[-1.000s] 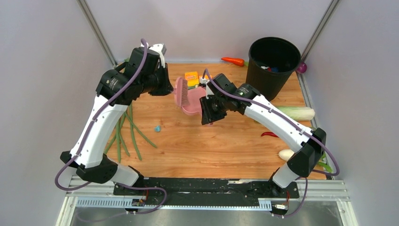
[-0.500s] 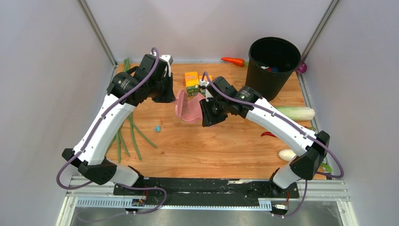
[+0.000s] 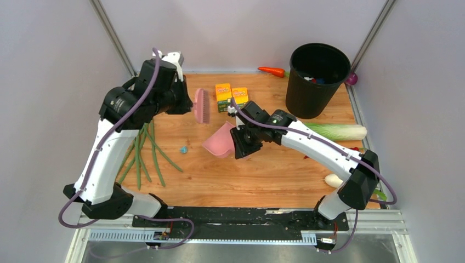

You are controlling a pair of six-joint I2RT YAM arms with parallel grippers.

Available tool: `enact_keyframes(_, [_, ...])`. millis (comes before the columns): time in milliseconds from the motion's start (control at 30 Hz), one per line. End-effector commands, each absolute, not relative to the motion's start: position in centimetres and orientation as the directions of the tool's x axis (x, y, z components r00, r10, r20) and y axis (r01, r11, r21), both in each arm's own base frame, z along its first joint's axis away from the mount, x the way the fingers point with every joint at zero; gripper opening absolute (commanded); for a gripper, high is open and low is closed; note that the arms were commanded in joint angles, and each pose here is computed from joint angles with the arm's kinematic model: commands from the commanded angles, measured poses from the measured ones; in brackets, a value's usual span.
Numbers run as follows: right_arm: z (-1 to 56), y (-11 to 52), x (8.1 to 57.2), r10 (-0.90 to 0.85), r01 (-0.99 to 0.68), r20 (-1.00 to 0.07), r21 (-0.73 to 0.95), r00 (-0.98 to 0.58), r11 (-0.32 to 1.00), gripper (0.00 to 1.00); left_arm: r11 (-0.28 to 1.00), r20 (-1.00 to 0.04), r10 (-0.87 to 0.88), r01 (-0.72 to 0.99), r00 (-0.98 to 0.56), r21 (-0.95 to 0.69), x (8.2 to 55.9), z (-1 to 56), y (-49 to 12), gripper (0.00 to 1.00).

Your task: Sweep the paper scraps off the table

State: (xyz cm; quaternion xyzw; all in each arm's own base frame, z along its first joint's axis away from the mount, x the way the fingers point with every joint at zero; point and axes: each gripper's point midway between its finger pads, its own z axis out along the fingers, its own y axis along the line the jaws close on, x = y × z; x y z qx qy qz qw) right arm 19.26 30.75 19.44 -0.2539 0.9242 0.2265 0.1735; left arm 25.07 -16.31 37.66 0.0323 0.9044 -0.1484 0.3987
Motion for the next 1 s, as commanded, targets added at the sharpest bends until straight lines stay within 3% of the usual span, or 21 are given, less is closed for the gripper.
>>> enact_keyframes(0, [19.7,31.7,18.6,-0.401,-0.587,-0.472,0.363,-0.785,0.724,0.00,0.997,-0.747,-0.048,0.016,-0.663,-0.079,24.4,37.7,-10.9,0.00])
enact_keyframes(500, [15.7,33.6,15.1,-0.496,-0.647,-0.416,0.466,-0.762,0.604,0.00,0.990,-0.658,0.057,-0.044,-0.751,0.136,22.8,27.4,-6.8,0.00])
enact_keyframes(967, [11.2,37.2,17.0,-0.545,-0.656,-0.369,0.479,-0.753,0.583,0.00,0.965,-0.591,0.164,0.003,-0.790,0.263,26.8,24.0,-6.2,0.00])
